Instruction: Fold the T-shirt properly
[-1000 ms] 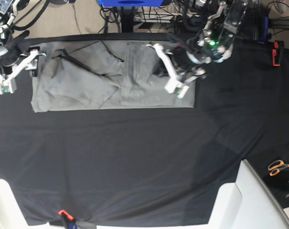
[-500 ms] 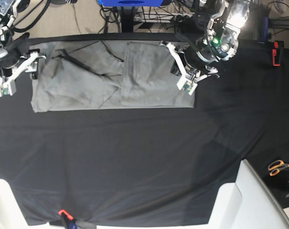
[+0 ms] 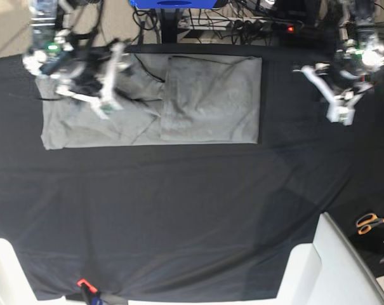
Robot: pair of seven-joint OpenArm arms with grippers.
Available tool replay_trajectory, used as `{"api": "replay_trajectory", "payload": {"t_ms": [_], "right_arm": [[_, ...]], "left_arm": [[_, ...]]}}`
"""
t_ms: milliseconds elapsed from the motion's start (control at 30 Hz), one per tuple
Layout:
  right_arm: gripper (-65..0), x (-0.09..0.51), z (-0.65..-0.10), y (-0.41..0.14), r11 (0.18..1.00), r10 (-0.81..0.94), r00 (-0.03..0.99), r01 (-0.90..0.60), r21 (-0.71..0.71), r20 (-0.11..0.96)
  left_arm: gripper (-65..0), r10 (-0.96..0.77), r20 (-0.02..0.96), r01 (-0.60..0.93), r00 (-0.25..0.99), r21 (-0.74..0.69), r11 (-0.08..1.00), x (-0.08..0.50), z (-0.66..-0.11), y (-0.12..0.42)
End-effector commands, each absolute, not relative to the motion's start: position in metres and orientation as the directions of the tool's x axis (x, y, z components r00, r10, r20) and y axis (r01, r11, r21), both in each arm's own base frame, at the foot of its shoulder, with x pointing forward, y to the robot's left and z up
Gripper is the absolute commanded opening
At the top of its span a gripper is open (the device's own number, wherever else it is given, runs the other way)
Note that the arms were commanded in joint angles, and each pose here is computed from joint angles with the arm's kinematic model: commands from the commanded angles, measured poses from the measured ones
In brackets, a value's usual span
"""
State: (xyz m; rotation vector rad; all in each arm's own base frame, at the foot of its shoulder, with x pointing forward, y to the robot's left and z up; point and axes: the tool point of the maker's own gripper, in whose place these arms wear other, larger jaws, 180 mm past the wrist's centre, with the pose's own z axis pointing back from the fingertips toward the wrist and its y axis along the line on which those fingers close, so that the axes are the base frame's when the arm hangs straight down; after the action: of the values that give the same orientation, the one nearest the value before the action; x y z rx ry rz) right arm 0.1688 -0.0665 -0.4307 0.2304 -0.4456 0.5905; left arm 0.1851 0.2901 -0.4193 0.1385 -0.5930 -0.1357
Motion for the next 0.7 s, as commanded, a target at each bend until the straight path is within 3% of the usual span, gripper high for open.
{"api": "replay_trajectory", "payload": {"t_ms": [0, 233, 667], "right_arm": [[-24.6, 0.174, -0.423, -0.053, 0.793, 0.487, 0.713, -0.603, 0.087, 0.504], [-24.6, 0.162, -0.446, -0.005, 0.720, 0.521, 0.707, -0.665, 0.199, 0.479], [-24.8, 0.147, -0.473, 0.000, 0.711, 0.529, 0.745, -0.651, 0.266, 0.407]], "left_arm": [[-65.0, -0.168, 0.548, 0.079, 0.820, 0.183, 0.980, 0.182, -0.417, 0.304], [-65.0, -0.046, 0.604, -0.053, 0.795, 0.145, 0.988, 0.143, -0.441, 0.367], [-65.0, 0.000, 0.604, -0.103, 0.797, 0.136, 0.985, 0.132, -0.446, 0.379]]}}
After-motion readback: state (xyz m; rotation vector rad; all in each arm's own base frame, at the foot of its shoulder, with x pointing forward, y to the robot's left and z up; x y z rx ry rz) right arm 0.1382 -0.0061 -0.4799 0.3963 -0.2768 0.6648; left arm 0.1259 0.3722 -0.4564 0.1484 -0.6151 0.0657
